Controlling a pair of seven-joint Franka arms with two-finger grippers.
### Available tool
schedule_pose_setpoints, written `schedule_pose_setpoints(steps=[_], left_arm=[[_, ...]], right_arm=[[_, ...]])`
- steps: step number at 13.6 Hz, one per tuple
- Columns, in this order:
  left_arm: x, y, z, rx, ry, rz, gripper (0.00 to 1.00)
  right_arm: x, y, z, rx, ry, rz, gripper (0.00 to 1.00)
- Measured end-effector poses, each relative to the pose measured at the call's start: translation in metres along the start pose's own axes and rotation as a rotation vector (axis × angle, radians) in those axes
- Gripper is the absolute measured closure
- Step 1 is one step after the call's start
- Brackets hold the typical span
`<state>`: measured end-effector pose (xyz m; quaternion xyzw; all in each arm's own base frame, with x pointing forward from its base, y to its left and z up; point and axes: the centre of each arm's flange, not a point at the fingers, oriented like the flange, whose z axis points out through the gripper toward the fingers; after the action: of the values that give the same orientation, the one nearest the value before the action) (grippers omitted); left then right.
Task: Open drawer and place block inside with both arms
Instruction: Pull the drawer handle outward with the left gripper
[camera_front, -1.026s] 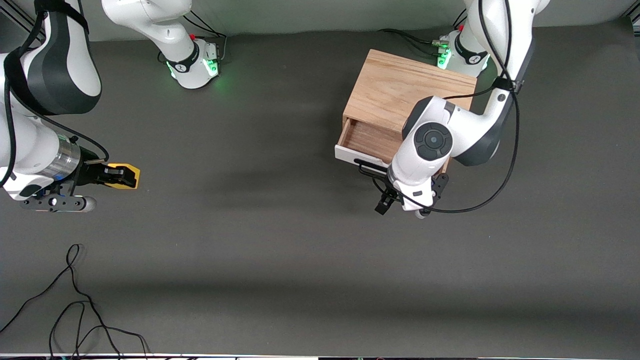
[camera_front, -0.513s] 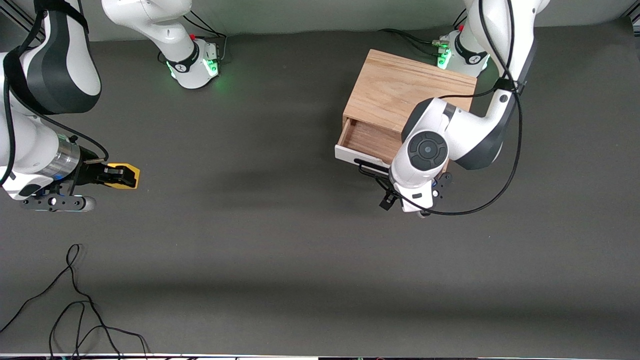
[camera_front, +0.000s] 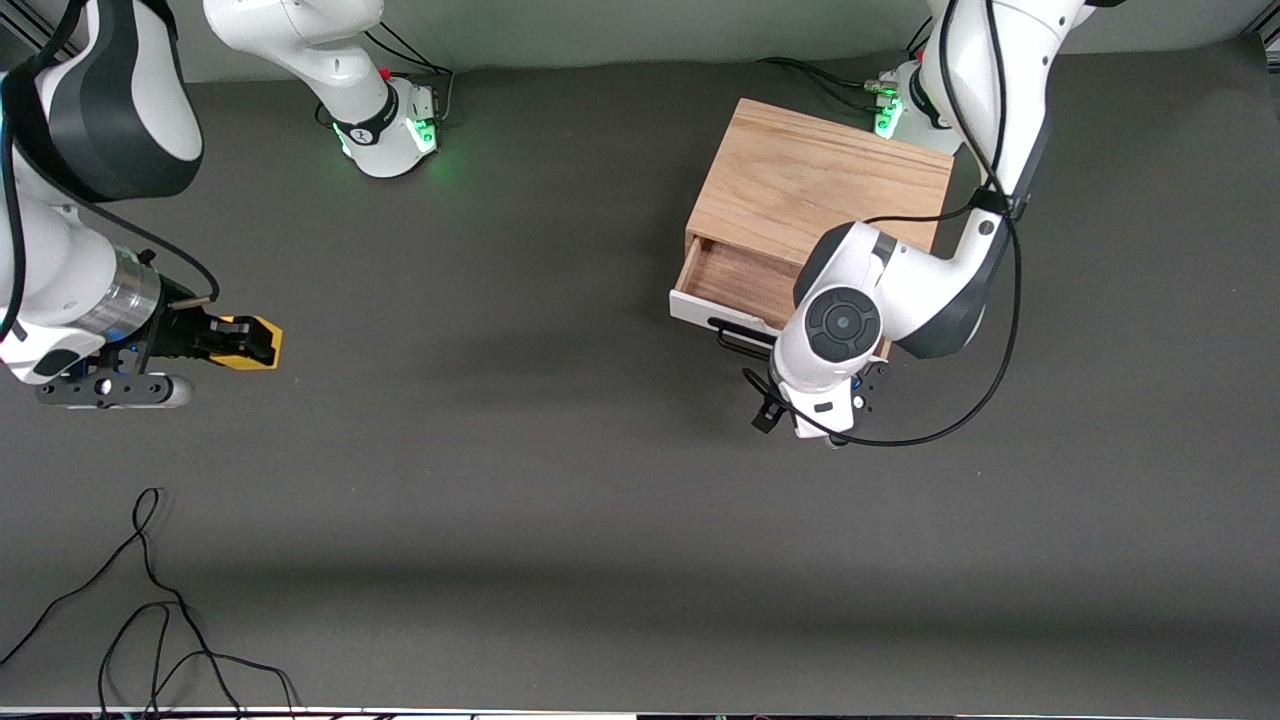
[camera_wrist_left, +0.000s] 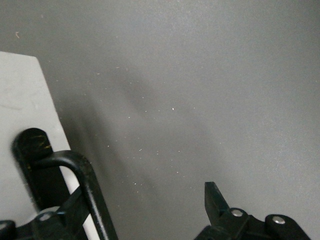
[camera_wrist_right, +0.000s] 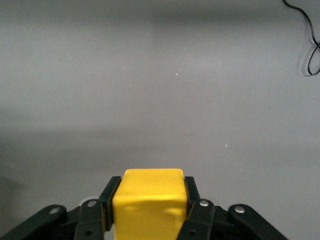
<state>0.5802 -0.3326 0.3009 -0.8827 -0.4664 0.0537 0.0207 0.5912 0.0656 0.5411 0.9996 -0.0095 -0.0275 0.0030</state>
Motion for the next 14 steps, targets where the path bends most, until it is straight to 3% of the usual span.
schedule_pose_setpoints(steps=[7,10,14], left_arm=[[0.002,0.013,-0.030,-0.066,0.038,0.021,0.01],[0.004,0.020,-0.049,-0.098,0.046,0.022,0.01],[0.008,0.003,-0.118,0.029,0.041,0.101,0.01]], right_arm=[[-0.008,-0.032,-0.009,0.001,0.015,-0.028,0.45],[-0.010,-0.030,-0.008,-0.002,-0.002,-0.025,0.45],[-0.009,-0.022,-0.008,-0.003,-0.004,-0.011,0.45]])
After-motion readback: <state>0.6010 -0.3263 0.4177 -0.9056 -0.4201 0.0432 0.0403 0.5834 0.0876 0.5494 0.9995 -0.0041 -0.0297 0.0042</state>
